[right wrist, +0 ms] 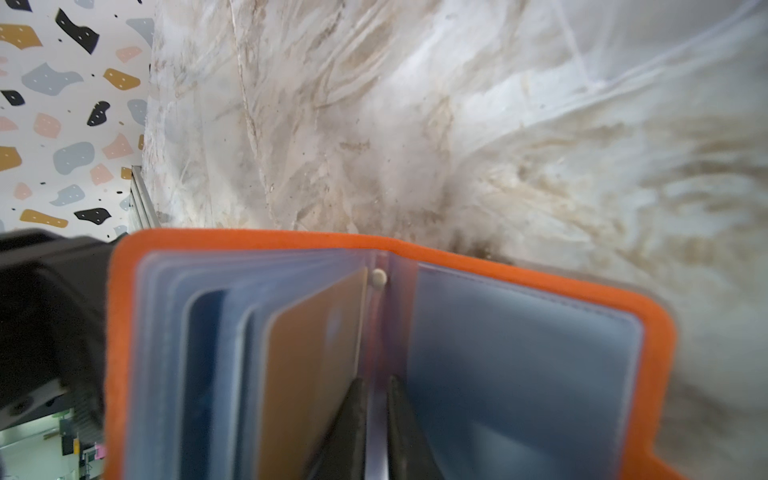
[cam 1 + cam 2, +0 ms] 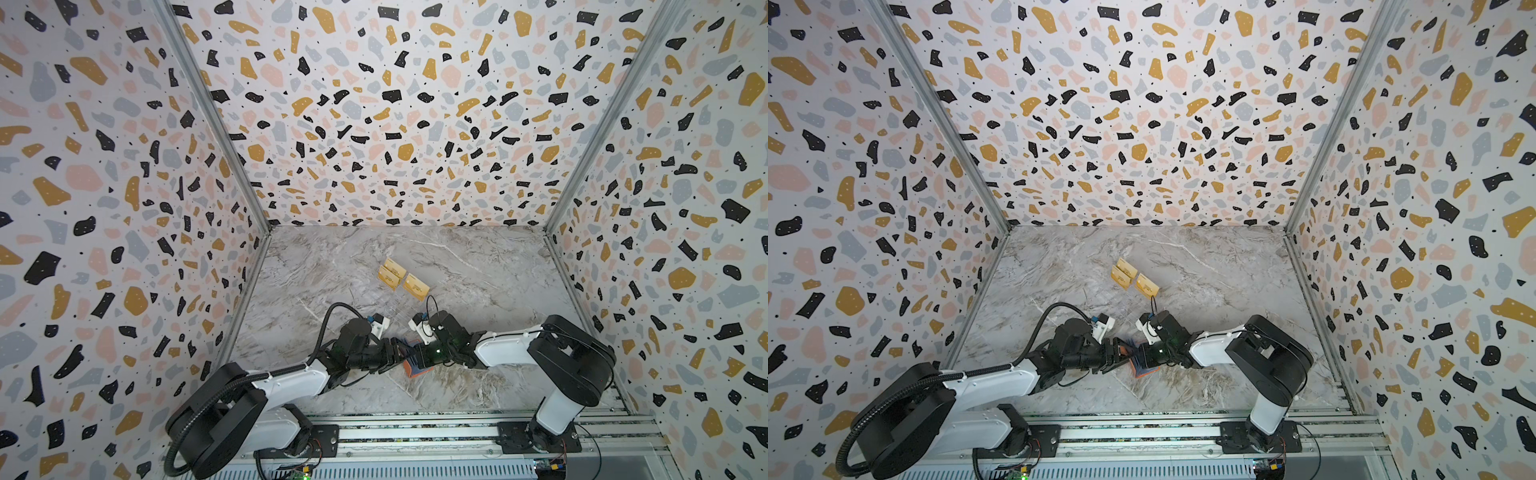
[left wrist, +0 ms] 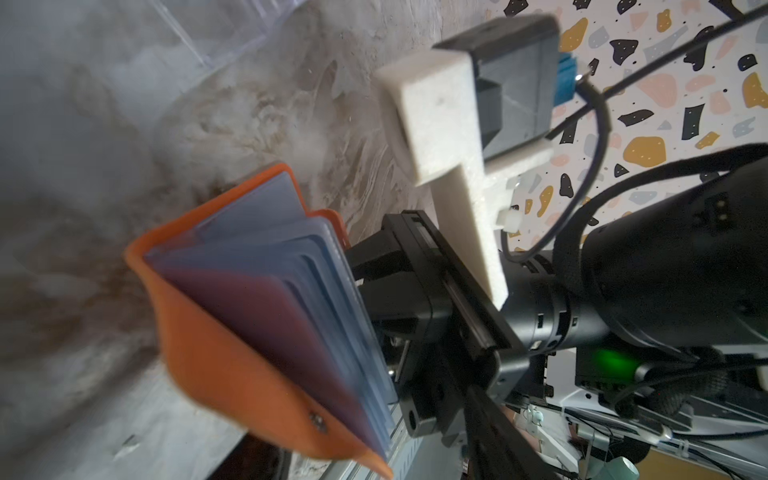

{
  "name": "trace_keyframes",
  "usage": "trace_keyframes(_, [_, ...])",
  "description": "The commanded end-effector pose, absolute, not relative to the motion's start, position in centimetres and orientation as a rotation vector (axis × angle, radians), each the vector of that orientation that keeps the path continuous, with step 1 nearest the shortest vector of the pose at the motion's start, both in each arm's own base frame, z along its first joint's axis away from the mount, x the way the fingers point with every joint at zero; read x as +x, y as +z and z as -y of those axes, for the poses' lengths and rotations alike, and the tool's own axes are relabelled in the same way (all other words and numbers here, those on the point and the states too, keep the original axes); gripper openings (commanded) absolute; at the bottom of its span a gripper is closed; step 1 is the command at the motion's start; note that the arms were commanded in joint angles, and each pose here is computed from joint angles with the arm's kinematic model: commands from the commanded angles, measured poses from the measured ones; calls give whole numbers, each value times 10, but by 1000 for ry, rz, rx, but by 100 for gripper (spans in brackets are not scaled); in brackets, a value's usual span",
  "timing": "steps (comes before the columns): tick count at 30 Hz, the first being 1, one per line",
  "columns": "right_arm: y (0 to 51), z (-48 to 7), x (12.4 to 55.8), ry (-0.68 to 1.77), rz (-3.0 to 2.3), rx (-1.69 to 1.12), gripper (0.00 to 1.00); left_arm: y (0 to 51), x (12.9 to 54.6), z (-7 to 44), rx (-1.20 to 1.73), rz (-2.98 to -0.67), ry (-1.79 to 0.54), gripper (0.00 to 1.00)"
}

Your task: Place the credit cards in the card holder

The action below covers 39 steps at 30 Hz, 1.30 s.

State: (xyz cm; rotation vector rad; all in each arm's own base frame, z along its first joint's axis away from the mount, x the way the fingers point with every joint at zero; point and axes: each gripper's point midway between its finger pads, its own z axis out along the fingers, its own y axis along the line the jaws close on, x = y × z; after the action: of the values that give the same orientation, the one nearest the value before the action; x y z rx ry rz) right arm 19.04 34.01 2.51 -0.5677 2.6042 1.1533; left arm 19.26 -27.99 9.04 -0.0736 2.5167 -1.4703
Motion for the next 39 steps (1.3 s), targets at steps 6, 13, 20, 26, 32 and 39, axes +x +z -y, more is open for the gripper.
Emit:
trace_keyframes(6, [9,-320,170,1030,-2686,-584,13,59,208,254,-60,-2707,-1019,60])
trace_keyframes(13, [32,-329,163,1146,-2601,-589,12,60,216,252,-8,-2733,-905,52])
trace_keyframes(20, [53,-336,163,1175,-2518,-640,13,68,219,266,107,-2759,-874,53])
trace_keyframes(26, [59,-344,157,1208,-2491,-664,13,70,215,274,165,-2781,-847,57])
trace_keyframes(32, [60,-343,157,1203,-2476,-657,14,75,213,277,181,-2782,-839,58])
trace_keyframes(39, [70,-331,156,1182,-2463,-625,15,73,205,295,216,-2787,-859,57])
